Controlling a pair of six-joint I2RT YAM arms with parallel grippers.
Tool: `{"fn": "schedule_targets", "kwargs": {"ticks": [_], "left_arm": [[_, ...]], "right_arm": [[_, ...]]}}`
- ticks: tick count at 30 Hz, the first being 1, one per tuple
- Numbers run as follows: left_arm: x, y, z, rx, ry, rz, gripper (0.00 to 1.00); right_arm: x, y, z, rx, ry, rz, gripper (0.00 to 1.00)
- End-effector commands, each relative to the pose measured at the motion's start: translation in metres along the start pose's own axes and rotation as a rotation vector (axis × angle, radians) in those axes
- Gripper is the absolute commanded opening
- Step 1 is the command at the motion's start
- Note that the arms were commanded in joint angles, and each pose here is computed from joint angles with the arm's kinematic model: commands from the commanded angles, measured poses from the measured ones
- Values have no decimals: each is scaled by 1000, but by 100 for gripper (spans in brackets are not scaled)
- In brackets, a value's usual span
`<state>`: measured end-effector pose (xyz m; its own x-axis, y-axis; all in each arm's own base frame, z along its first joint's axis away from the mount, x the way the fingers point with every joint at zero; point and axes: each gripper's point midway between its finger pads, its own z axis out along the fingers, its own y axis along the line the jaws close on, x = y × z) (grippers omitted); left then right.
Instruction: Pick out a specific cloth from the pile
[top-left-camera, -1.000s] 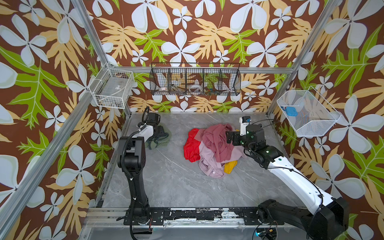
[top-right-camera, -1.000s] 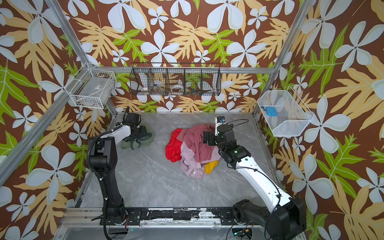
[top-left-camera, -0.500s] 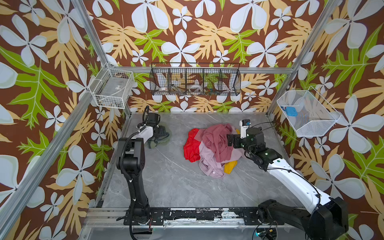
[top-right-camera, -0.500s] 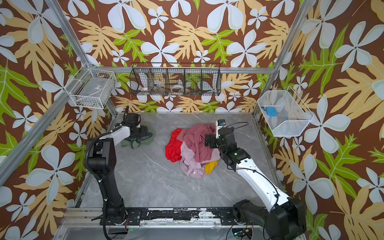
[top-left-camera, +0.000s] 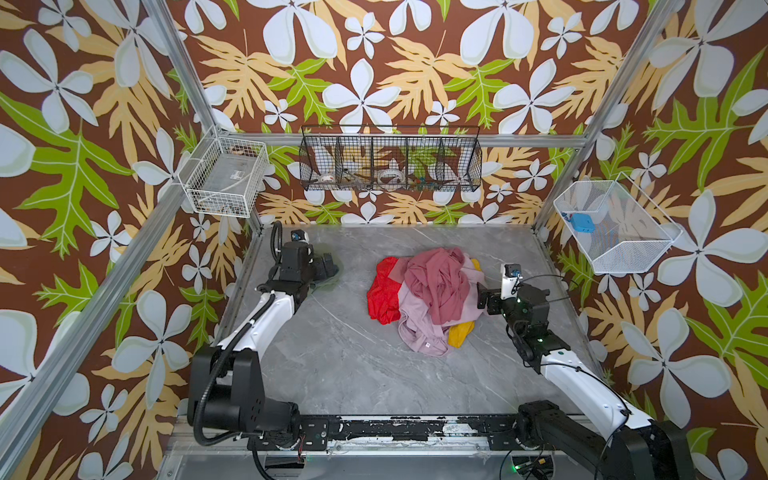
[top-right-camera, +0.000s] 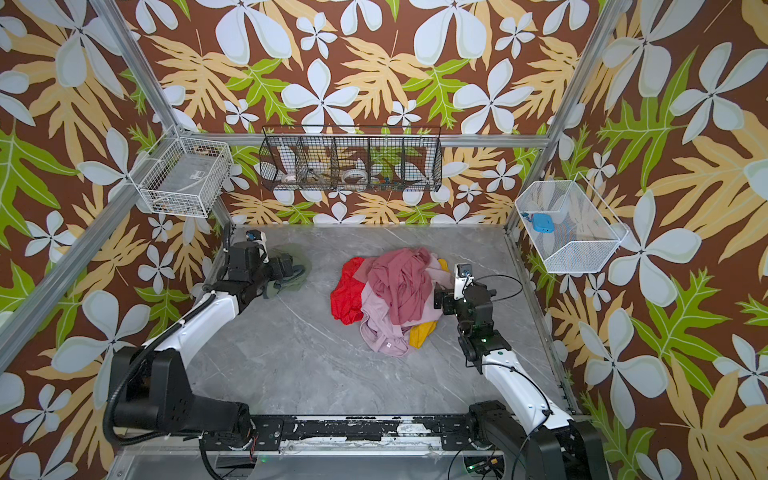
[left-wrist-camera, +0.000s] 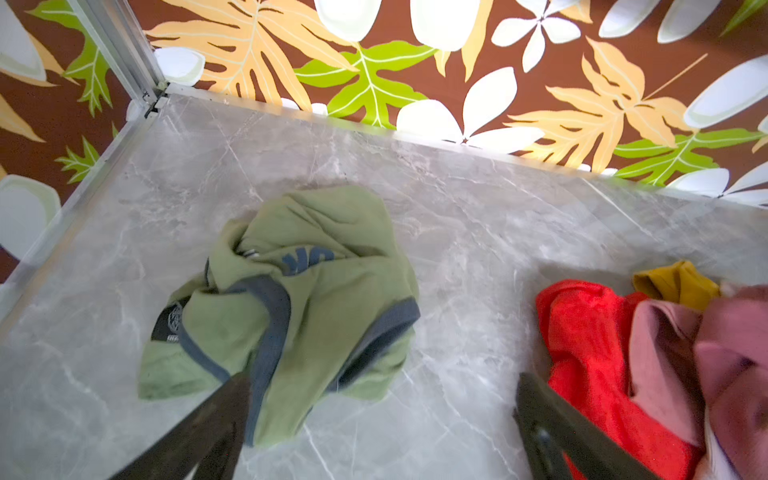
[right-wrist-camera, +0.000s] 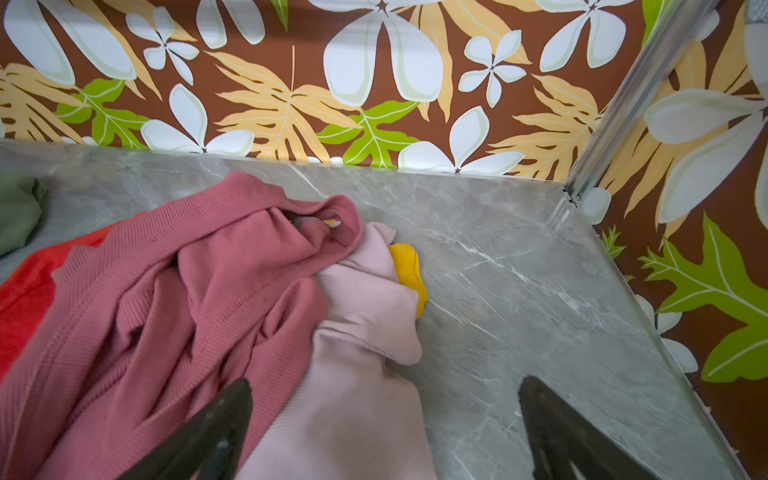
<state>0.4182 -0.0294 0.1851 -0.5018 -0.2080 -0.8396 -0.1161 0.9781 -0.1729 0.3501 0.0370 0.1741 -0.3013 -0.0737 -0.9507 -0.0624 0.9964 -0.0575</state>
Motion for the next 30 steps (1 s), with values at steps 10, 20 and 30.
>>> {"fn": "schedule_targets", "kwargs": {"ticks": [10, 20, 30], "left_arm": [[22, 60, -45, -271, -236, -29, 100], [22, 72, -59, -287, -414, -58, 99], [34, 73, -73, -211, -568, -34, 100]], "right_arm": [[6, -47, 9, 181, -178, 20, 94], [35, -48, 2, 167, -155, 38, 94], [53, -42, 34, 131, -112, 33, 99]]}}
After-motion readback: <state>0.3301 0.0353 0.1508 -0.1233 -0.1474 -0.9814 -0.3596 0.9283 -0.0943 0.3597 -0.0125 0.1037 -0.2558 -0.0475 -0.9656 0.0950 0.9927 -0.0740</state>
